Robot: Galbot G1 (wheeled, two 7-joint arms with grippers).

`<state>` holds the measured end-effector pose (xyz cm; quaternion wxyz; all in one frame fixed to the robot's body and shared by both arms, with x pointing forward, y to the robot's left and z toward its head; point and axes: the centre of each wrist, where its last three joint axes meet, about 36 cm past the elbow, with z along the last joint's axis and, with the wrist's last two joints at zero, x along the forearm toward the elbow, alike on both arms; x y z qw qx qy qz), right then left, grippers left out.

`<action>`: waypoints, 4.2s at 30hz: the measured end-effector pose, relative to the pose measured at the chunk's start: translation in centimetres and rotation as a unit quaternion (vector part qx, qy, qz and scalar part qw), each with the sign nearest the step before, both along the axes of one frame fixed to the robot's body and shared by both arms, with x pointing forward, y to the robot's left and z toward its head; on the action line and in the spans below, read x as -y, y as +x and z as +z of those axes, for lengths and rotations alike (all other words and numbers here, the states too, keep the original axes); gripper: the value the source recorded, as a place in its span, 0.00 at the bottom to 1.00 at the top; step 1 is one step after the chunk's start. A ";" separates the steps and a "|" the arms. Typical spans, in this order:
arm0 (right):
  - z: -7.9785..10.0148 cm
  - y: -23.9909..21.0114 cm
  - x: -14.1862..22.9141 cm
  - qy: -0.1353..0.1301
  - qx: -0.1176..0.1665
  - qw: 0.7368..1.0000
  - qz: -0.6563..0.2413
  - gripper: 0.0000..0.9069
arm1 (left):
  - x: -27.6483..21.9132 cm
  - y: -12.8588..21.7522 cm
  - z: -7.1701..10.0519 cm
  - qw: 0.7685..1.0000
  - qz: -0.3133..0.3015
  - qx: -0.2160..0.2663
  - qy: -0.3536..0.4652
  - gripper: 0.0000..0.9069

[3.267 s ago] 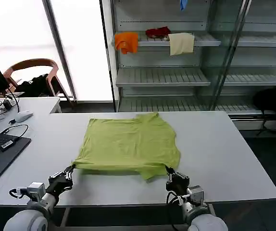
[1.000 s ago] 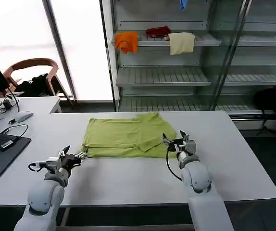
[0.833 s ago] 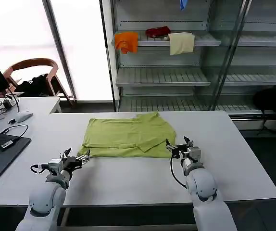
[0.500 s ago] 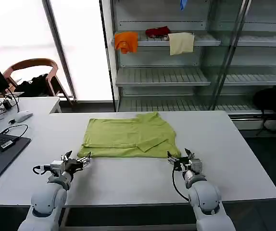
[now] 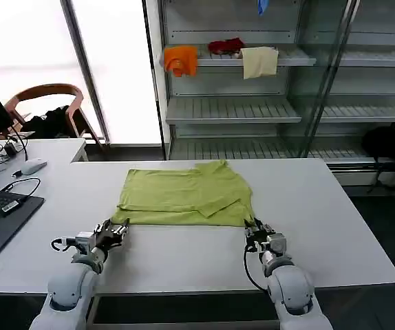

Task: Fold and organize the clothes.

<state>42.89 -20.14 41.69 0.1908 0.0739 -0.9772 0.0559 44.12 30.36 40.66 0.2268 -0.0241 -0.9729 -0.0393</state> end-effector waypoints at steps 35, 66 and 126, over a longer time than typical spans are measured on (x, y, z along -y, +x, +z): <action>3.2 -13.3 0.0 0.025 -0.025 0.998 0.042 0.00 | 1.4 -14.4 3.5 0.998 0.063 -0.003 -0.011 0.10; 5.2 -2.0 -2.0 0.037 0.054 0.997 0.038 1.00 | -1.5 -8.7 6.1 0.997 0.037 0.061 0.005 1.00; 0.6 15.7 -9.5 0.021 -0.033 0.999 0.037 0.00 | -5.9 8.0 1.3 0.999 -0.028 -0.018 -0.007 0.01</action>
